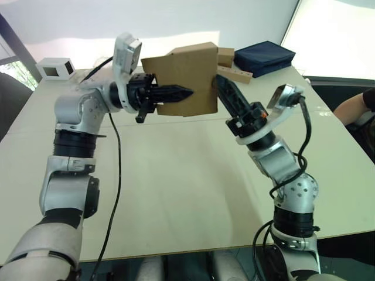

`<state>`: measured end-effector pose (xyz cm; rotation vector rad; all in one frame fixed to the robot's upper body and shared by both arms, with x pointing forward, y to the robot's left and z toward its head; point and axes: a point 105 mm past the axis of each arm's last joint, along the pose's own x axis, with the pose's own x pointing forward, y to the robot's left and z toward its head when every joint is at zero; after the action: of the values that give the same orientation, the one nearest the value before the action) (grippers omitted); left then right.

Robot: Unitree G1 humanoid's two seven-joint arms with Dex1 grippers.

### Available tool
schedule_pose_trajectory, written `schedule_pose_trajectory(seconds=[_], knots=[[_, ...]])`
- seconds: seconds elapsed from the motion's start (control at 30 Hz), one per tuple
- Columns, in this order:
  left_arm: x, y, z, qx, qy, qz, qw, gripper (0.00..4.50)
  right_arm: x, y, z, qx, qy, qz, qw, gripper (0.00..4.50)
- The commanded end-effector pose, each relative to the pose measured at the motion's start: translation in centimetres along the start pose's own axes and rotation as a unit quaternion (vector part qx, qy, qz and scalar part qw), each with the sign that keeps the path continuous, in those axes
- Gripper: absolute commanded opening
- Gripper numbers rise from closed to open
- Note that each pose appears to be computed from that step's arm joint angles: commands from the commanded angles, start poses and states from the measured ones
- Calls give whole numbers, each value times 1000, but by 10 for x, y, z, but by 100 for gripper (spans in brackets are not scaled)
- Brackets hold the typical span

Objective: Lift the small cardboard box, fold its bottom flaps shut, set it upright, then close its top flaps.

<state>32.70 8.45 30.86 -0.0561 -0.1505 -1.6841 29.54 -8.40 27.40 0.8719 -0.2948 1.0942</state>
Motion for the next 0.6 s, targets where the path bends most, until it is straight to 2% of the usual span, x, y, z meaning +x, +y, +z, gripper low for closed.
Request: schedule_pose_trajectory(seconds=[0.03,0.2,0.3,0.4,0.43,0.47,0.6], knots=[[1,-10,20,35,-7,-20,999,0,-5,13,9,-17,9,28,999,254],[0,-13,18,31,-3,-24,999,0,-14,6,25,-51,11,8,999,254],[0,-14,18,28,0,-26,999,0,-17,1,36,-80,2,-10,997,176],[-1,-14,17,26,1,-27,999,0,-16,0,45,-104,-5,-15,994,74],[0,-14,17,26,1,-27,999,0,-15,0,45,-109,-4,-14,994,26],[0,-14,17,25,1,-27,999,0,-14,1,44,-113,-3,-11,994,3],[2,-14,15,20,3,-29,999,0,-3,8,33,-114,12,8,993,3]])
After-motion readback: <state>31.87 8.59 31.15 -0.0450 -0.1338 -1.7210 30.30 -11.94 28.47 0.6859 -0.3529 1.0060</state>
